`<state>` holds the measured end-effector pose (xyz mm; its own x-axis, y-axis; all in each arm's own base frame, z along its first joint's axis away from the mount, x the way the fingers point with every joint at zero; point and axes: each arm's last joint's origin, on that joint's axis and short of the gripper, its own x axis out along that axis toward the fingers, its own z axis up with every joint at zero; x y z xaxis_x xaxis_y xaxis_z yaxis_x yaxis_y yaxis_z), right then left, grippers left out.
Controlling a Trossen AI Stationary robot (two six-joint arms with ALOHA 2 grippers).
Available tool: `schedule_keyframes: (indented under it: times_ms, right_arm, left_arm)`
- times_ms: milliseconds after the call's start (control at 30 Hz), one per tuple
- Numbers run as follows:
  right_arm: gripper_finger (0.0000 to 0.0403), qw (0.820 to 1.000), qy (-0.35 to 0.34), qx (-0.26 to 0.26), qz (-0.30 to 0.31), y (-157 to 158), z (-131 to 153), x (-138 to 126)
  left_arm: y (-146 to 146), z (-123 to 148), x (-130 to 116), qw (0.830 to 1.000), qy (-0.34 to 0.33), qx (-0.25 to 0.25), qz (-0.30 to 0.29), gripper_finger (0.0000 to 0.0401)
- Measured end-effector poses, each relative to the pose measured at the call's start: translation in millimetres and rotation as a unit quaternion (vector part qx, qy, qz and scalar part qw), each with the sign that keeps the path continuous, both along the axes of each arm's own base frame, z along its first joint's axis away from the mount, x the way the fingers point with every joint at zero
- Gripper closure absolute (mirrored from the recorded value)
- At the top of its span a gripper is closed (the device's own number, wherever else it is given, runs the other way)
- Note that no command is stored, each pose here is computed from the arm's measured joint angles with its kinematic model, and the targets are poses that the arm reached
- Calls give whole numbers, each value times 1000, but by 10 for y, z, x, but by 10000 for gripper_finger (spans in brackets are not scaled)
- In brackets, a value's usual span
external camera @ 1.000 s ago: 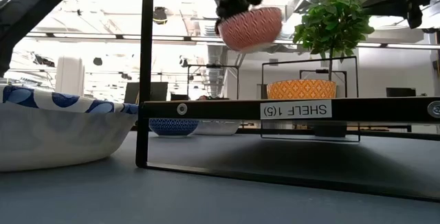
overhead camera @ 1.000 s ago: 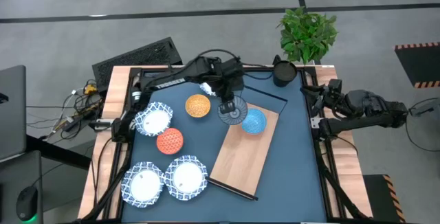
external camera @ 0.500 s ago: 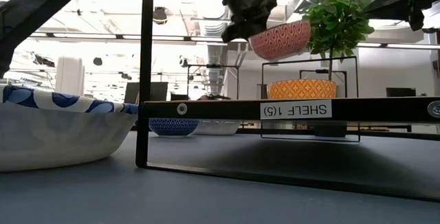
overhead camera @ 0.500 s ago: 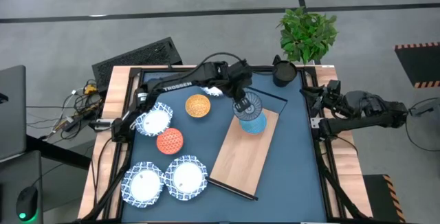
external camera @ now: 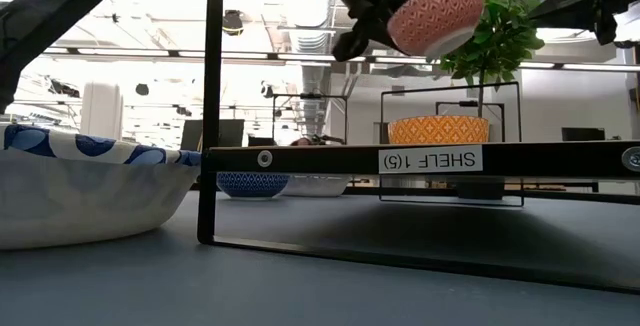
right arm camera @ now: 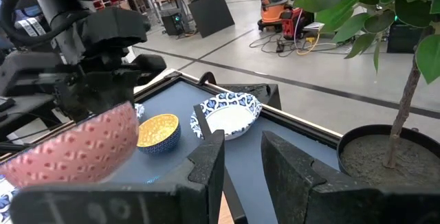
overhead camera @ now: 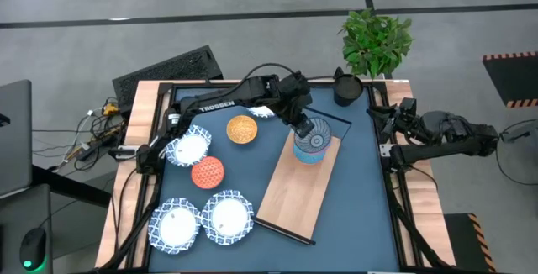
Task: Place and stack bowls onto a shelf
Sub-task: Stack the dark blue striped bowl into the light blue patterned bowl
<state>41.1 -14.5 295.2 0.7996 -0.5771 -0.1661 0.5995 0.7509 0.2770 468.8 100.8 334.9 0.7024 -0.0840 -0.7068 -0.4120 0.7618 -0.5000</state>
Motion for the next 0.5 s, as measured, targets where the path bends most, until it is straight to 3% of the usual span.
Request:
schedule_keyframes:
  times_ms: [300, 500]
  right_arm:
    - [280, 1000, 0, 0, 0, 0, 0, 0]
    - [280, 1000, 0, 0, 0, 0, 0, 0]
  left_arm:
    - [-34, 8, 10, 995, 6, -73, 71, 388]
    - [-126, -21, 5, 993, 29, -30, 111, 387]
